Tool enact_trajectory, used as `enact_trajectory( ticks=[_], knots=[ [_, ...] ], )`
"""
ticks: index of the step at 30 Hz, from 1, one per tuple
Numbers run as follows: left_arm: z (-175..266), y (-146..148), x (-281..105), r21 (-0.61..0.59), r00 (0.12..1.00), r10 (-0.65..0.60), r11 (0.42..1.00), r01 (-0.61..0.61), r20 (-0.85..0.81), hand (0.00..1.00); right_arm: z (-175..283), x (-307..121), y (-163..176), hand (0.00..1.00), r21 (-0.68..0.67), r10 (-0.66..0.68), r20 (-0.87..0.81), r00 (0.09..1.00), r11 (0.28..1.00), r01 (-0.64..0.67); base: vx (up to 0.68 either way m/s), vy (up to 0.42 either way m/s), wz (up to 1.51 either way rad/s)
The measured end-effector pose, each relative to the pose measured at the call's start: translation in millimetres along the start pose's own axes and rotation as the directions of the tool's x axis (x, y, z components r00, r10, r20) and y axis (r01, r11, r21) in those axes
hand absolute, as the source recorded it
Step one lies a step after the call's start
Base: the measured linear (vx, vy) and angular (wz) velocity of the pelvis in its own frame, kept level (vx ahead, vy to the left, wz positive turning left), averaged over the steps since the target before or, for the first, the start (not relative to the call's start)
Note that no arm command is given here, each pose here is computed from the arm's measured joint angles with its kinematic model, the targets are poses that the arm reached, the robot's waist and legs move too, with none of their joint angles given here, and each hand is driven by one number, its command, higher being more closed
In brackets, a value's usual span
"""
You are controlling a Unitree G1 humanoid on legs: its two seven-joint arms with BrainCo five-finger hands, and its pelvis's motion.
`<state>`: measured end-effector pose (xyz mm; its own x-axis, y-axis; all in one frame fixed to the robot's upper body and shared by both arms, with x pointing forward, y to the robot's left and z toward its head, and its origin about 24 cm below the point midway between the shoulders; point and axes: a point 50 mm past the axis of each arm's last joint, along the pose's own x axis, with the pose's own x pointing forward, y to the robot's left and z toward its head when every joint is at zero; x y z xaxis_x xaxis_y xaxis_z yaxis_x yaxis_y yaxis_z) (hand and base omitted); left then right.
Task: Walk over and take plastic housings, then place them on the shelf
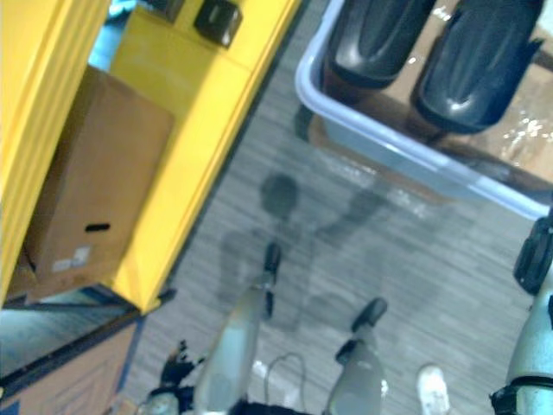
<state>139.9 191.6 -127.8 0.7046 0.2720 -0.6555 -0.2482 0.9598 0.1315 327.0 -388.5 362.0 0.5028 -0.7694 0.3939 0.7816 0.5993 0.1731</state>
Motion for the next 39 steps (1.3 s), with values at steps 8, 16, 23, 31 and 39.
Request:
enact_trajectory(
  ticks=[8, 16, 23, 31, 39],
  knots=[
    [20, -9, 8, 0.000, 0.998, -0.028, 1.000, 0.028, 0.062, 0.00, -14, 0, -5, 0.00, -0.201, -0.021, -0.059, 0.998, 0.980, 0.008, -0.03, 0.037, 0.05],
    [39, -23, 16, -0.015, 0.993, -0.059, 0.998, 0.061, 0.102, 0.00, -22, 1, -17, 0.00, -0.295, -0.068, -0.096, 0.993, 0.955, 0.037, -0.05, 0.046, 0.04],
    [43, -24, 17, -0.043, 0.992, -0.067, 0.997, 0.071, 0.107, 0.00, -30, 2, -24, 1.00, -0.354, -0.027, -0.107, 0.994, 0.935, -0.013, -0.05, 0.035, 0.02],
    [52, -29, 20, -0.035, 0.986, -0.102, 0.994, 0.108, 0.134, 0.00, -31, 6, -52, 1.00, -0.449, -0.062, -0.058, 0.996, 0.893, 0.030, -0.05, 0.045, 0.04],
    [70, -34, 19, -0.044, 0.971, -0.116, 0.991, 0.128, 0.209, 0.00, -48, 2, -54, 1.00, -0.599, -0.066, -0.059, 0.996, 0.800, 0.018, -0.02, 0.047, 0.03]
  ],
)
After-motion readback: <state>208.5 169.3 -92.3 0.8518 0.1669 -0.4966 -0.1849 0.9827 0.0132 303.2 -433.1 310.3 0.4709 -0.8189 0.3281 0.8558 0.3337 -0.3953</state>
